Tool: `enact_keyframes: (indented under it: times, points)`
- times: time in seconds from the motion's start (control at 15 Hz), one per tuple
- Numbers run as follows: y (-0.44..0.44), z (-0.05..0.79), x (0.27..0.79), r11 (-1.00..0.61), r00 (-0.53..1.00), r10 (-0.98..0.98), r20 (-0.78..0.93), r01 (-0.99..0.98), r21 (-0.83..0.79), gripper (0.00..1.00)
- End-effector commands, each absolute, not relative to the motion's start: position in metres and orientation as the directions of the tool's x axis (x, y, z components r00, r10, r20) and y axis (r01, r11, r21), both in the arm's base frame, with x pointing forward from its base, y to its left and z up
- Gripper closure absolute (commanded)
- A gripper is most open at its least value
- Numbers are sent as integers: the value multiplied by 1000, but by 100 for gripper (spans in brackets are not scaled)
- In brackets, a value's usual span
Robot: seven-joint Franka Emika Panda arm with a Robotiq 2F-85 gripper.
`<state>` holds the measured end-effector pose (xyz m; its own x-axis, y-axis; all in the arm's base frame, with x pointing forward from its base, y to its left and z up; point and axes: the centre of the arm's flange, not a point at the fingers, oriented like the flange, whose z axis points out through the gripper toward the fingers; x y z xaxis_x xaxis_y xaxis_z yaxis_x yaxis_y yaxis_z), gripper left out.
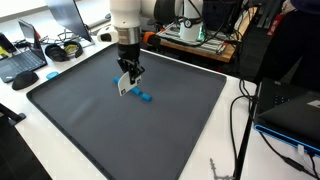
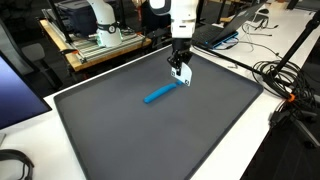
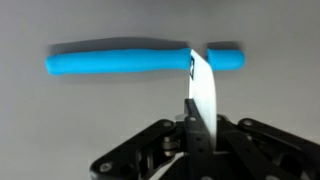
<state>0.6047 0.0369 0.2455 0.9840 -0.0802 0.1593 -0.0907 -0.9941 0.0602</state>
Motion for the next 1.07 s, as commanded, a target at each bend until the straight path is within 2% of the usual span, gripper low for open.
enact_keyframes:
  times: [0.0,1.0]
  points:
    - [26,253,603,-988,984,-88,154,-106,114,99]
    - [8,206,608,-981,992,-109,61,-117,152,99]
